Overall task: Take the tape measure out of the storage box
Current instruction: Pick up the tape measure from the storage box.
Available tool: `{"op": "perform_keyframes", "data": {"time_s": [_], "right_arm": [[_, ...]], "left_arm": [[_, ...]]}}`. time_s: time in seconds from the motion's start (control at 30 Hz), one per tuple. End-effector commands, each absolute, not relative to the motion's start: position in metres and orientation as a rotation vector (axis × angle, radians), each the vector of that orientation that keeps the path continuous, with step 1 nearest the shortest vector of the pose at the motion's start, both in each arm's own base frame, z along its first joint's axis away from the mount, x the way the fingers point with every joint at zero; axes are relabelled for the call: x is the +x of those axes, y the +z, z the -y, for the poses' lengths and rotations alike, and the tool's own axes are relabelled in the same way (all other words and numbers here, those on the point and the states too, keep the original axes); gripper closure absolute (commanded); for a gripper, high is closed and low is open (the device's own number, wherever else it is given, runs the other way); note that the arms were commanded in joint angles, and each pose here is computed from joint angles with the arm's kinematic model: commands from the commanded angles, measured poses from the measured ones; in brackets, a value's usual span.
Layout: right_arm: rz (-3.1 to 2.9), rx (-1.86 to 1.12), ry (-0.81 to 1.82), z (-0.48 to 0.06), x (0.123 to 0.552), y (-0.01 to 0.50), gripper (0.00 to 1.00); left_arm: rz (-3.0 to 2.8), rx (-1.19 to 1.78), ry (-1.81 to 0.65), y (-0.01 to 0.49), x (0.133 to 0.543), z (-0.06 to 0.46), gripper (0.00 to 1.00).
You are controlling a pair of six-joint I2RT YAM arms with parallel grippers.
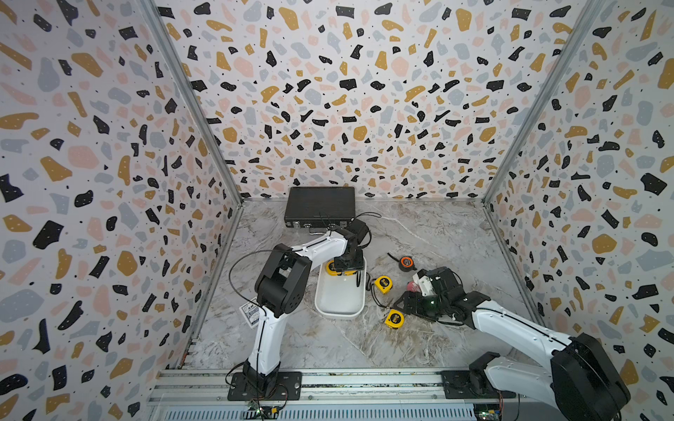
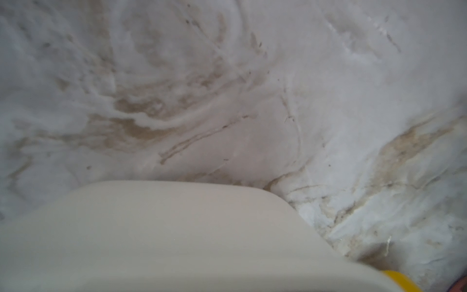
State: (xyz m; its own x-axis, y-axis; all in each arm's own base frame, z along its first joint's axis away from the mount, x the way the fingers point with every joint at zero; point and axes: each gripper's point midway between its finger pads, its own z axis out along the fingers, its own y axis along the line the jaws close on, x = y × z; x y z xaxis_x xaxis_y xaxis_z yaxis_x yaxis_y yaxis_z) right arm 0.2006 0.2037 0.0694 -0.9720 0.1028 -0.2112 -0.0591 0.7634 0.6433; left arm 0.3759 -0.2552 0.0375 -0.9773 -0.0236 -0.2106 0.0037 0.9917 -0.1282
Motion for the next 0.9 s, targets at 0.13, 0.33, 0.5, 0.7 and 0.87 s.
{"op": "perform_keyframes", "data": {"time_s": [0.13,0.33,0.5,0.7,0.87], "right_arm": [[-2.683,0.019,1.026,-0.206,0.206,0.086,0.15],[-2.660,0.007,1.036,-0.207,0.207,0.094,0.15],[-2.635,-0.008,1.044,-0.208,0.209,0.102,0.15],[-2.578,-0.034,1.083,-0.214,0.214,0.117,0.15],[-2.494,-0.060,1.125,-0.219,0.220,0.136,0.15]], "left_arm": [[-2.853,-0.027,-0.206,0.084,0.364,0.251,0.86],[-2.834,-0.051,-0.229,0.102,0.351,0.247,0.88],[-2.799,-0.079,-0.275,0.128,0.339,0.244,0.91],[-2.738,-0.129,-0.361,0.166,0.324,0.242,0.98],[-2.687,-0.209,-0.474,0.197,0.310,0.244,1.00]]}}
